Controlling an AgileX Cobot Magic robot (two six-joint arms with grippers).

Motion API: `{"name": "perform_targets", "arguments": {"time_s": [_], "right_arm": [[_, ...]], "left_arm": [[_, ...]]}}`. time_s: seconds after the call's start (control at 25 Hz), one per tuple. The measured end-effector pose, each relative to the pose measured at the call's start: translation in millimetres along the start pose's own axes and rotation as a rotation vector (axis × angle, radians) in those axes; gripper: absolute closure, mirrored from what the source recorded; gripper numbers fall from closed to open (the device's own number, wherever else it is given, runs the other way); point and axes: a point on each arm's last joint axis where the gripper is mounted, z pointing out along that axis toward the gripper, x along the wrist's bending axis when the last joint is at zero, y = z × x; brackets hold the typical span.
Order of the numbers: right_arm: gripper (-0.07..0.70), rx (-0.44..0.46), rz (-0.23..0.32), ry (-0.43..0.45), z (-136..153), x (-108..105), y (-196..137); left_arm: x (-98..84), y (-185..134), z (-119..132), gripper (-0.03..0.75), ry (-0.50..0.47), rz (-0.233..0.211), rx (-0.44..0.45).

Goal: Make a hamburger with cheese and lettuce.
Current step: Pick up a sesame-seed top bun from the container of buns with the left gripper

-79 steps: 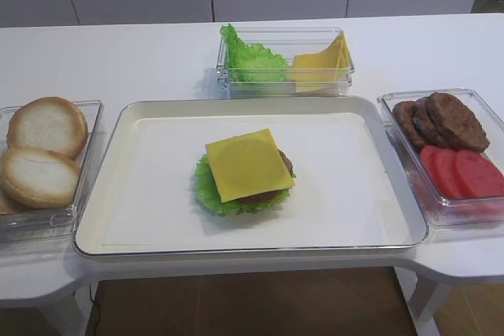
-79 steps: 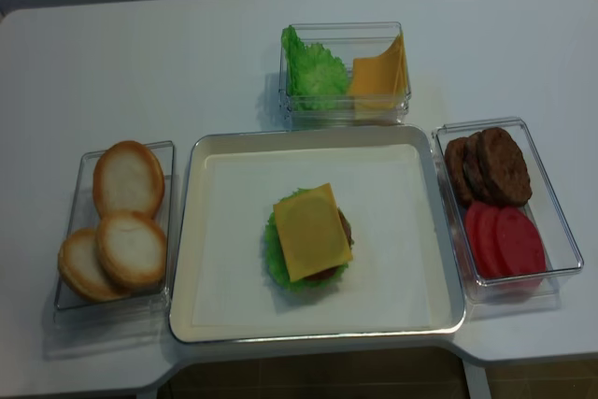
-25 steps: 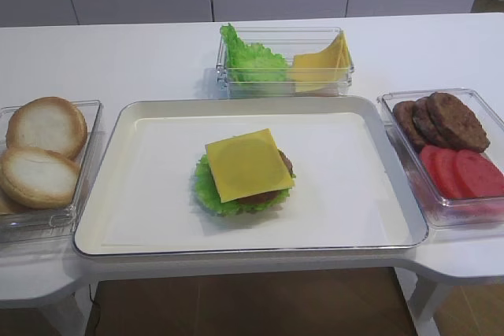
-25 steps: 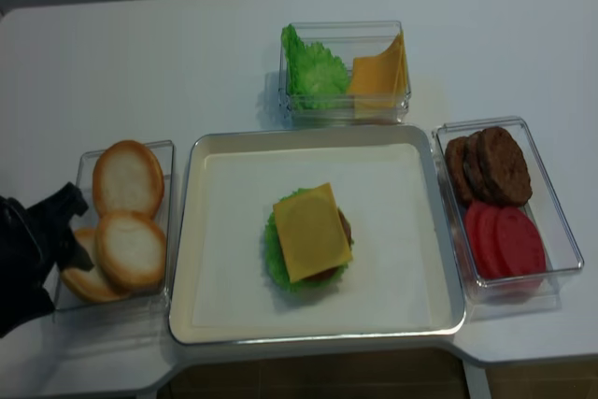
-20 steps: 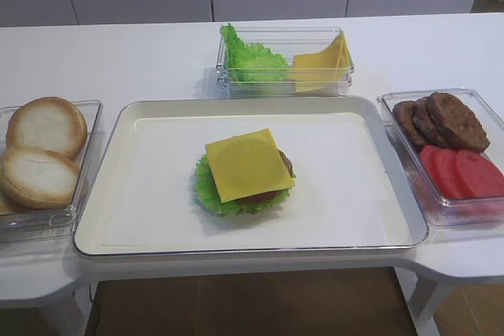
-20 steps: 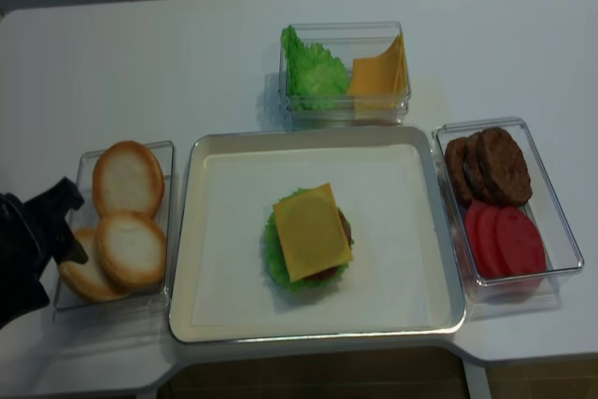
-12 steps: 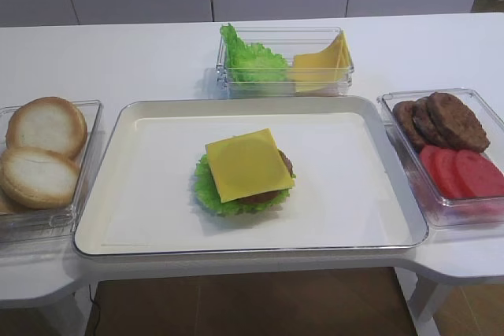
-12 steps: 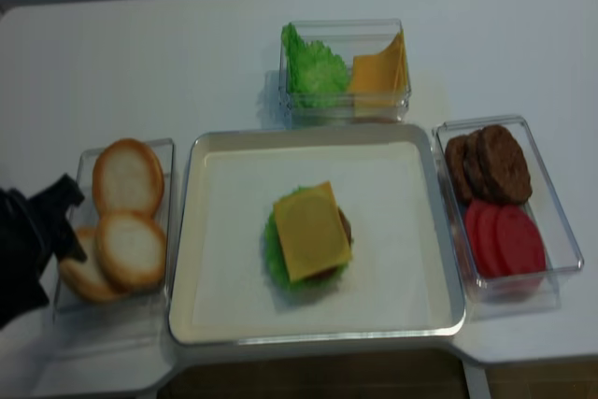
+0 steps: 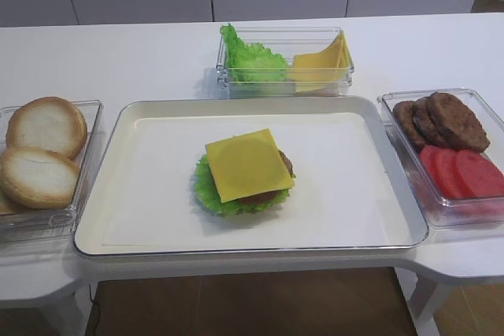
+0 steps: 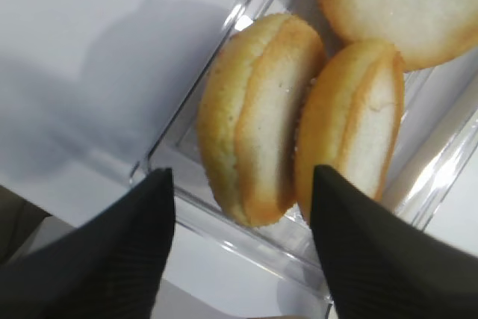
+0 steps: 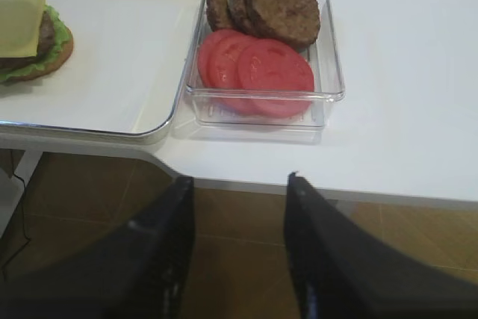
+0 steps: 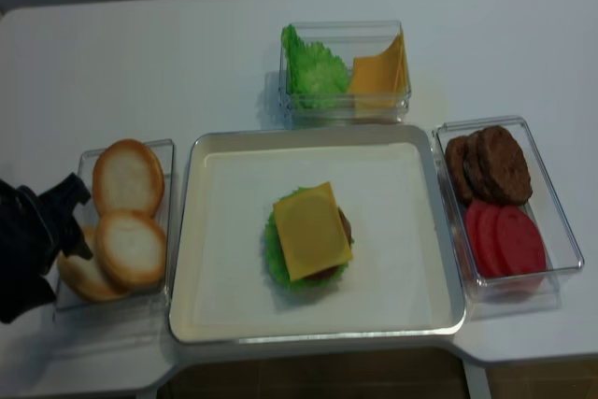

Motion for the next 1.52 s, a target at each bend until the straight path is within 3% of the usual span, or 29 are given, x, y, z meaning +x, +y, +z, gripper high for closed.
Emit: {"name": "perform_targets", "arguments": {"time_s": [1.08, 1.52], "right_arm": [[0.313, 0.000, 0.000, 0.000, 0.0, 0.0, 0.0], [0.313, 0.000, 0.000, 0.000, 0.0, 0.0, 0.0]], "left_arm": [[-5.5, 7.8, 27.9, 0.293, 0.060, -0.001, 0.040], [-5.3, 8.8, 29.8, 0.470, 0.069, 0.006, 0.038]]}}
